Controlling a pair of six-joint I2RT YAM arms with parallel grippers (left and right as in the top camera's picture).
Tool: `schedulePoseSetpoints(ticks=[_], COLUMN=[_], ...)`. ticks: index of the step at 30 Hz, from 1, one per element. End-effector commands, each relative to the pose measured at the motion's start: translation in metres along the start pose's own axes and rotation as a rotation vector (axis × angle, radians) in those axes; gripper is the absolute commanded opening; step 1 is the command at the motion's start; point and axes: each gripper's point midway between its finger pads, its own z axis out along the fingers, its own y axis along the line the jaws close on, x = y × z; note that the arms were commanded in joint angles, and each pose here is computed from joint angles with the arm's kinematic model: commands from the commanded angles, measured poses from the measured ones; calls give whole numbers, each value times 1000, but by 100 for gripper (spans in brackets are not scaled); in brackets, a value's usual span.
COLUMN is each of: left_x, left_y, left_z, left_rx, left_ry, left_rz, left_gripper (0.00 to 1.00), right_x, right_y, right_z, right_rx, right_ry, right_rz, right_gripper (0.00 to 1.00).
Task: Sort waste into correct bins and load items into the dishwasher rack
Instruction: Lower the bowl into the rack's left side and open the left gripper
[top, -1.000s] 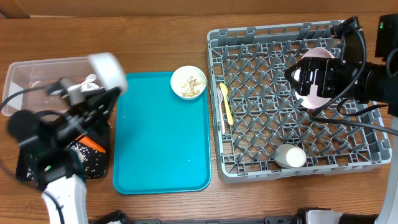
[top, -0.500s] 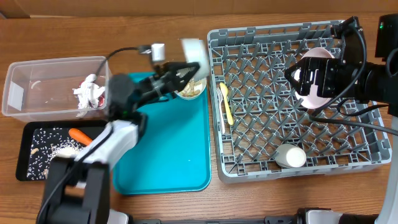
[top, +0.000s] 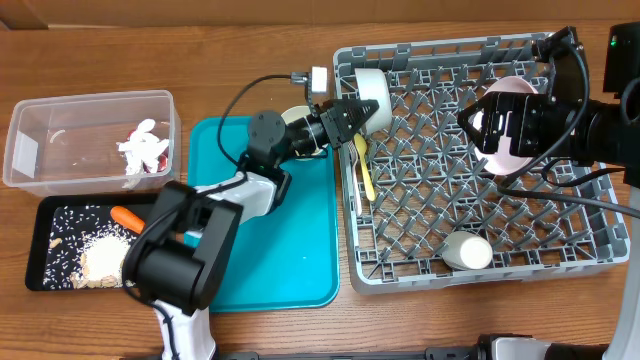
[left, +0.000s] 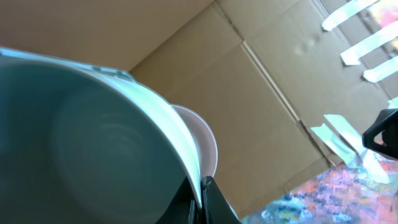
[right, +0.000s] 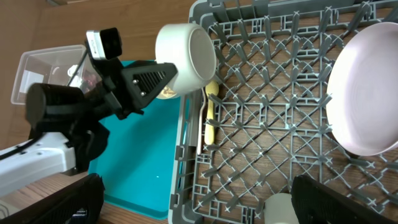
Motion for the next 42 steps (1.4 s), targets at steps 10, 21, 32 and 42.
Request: schedulePoseSetpoints(ticks=[10,21,32,42], left_x=[25,12,49,48], left_y=[31,1,15,33], left_z=[10,17,32,23], left_rx=[-14,103,34,-15], left_ry=[6,5,104,129], left_rz=[-65,17,-40,-73], left_gripper=[4,4,4,4], right_x=[-1,-1,-1,-1], right_y=[1,1,1,1], right_z=[-1,-1,-1,-1], right_rx=[0,1,0,0], right_ry=[-7,-8,-8,-7], right_rz=[-7,-7,-7,-7], right_gripper=[100,100,100,100])
